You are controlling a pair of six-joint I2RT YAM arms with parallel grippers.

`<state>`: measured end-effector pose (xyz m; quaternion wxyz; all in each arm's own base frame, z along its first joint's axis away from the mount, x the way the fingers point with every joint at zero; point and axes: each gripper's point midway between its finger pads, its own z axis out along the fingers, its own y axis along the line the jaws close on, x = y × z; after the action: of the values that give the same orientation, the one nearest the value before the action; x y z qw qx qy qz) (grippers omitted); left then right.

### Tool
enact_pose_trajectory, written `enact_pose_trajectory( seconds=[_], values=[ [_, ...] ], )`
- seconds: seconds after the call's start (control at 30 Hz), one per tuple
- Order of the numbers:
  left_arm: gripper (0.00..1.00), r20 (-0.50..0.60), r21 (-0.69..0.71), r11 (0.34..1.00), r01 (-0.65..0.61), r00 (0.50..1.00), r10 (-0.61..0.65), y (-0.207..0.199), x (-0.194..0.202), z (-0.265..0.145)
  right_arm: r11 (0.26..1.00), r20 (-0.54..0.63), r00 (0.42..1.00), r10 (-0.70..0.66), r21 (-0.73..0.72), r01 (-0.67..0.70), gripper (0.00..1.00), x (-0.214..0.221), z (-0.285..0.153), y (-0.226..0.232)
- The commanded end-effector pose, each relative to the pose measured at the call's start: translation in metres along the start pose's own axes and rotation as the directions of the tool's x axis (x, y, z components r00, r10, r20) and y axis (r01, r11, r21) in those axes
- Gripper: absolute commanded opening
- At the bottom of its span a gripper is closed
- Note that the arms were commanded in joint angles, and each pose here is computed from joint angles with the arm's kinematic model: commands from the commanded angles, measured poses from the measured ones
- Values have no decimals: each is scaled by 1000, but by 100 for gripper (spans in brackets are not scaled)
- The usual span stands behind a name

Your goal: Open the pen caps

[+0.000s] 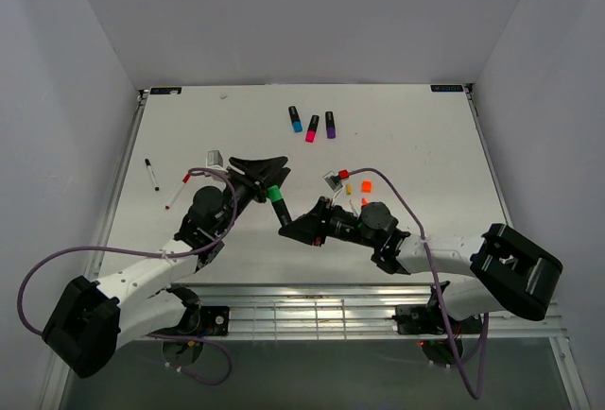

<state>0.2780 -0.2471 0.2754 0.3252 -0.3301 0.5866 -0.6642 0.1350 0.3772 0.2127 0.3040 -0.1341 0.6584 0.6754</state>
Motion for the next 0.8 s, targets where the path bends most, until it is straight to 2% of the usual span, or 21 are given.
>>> enact_pose_trajectory(
  seconds=[0.0, 0.17, 0.33, 0.5, 0.63, 0.77],
  values=[
    [57, -74, 125, 989, -81, 993, 91, -41, 17, -12, 998, 14, 999, -46, 40, 46, 8, -3, -3, -3],
    [59, -143, 93, 974, -206, 966, 217, -13, 27, -32, 995, 64, 995, -80, 59, 77, 8, -18, -13, 0],
    [62, -173, 109, 961, -254, 947, 270, 2, 32, -51, 994, 92, 992, -91, 75, 84, 8, -29, -21, -2],
    [61, -279, 117, 959, -259, 918, 282, 16, 49, -55, 994, 108, 989, -98, 65, 91, 8, -42, -15, 1],
    [58, -319, 129, 959, -252, 905, 281, 23, 55, -57, 994, 113, 989, -98, 61, 91, 8, -45, -10, 1],
    [50, -317, 120, 963, -243, 910, 269, 30, 54, -61, 995, 113, 989, -98, 49, 93, 8, -49, -4, 4]
  ],
)
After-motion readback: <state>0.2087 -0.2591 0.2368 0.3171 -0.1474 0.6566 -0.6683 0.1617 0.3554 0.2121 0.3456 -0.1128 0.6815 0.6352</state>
